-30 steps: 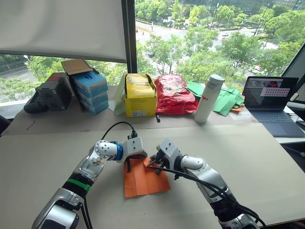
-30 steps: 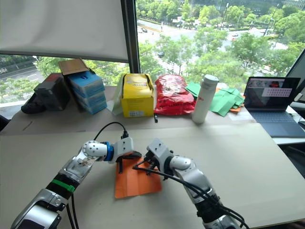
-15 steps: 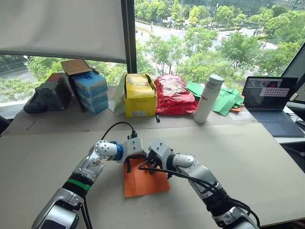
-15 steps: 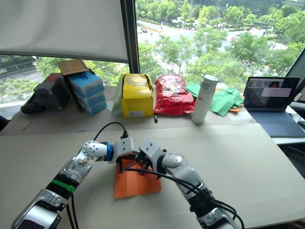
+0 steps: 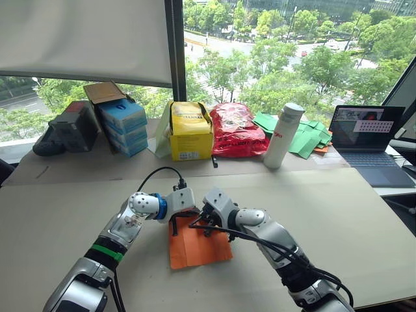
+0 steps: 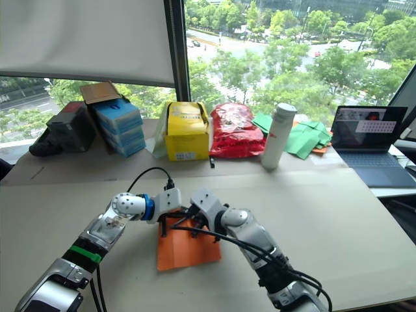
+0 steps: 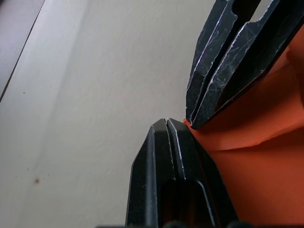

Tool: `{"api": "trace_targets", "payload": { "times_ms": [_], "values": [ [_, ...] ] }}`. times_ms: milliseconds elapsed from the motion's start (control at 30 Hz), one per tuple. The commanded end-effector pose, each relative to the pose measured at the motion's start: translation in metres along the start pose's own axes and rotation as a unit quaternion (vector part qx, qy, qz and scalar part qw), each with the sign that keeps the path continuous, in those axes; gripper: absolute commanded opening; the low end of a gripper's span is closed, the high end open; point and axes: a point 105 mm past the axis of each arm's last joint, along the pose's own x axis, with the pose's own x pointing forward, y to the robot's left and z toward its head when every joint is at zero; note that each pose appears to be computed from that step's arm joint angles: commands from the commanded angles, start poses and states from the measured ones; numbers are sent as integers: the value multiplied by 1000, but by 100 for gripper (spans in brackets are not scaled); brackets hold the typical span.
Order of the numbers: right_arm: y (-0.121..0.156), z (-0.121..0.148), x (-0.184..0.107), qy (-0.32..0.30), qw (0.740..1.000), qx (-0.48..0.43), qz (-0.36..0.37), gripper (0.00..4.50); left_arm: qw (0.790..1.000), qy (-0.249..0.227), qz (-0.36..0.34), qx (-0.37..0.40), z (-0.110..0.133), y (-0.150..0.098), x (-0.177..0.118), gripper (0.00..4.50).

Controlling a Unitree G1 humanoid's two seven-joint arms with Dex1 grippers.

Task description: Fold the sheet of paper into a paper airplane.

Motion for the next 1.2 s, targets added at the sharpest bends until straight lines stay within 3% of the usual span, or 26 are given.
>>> {"api": "trace_targets", "payload": {
  "times_ms": [33,1200],
  "values": [
    [3,-44,-1,80,996,38,5,3,999,27,-17,-10,-15,-9,1,0],
    [14,-90,-56,143,988,60,-2,3,999,33,-16,-6,-18,-7,-1,0]
  ]
}}
